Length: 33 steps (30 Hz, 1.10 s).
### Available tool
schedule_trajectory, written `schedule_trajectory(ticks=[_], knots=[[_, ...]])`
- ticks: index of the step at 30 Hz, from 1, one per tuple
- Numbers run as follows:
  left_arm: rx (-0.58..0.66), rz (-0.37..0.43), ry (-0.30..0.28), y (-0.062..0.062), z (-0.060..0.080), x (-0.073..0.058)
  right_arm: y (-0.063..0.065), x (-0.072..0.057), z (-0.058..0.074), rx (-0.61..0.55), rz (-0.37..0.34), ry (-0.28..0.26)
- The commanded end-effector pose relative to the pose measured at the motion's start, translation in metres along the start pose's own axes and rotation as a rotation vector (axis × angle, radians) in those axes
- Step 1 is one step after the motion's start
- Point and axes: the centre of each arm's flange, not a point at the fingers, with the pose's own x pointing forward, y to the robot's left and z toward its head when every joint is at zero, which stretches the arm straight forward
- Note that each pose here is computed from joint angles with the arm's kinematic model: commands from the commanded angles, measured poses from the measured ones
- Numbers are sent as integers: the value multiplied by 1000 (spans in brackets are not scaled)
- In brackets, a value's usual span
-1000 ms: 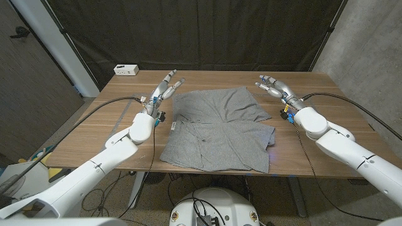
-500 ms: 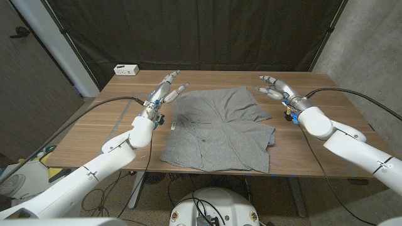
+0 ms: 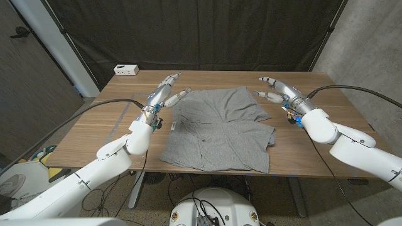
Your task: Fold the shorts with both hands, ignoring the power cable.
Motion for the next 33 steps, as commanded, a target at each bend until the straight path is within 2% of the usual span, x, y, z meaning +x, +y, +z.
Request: schedule_trajectory(ticks=[1,10,16,23,33], knots=[[59,-5,-28,4,13,-18,-1,-22,22,-111,4,-3],[125,-18,-31,7,20,-28,1,-36,31,-186,13,21],[153,-39,-30,8,24,-34,3,-48,33,-200,27,43],[184,-55,-22,10,28,-44,6,-63,41,-216,42,46],[237,-80,-14,13,35,-54,15,-76,50,-268,62,65]])
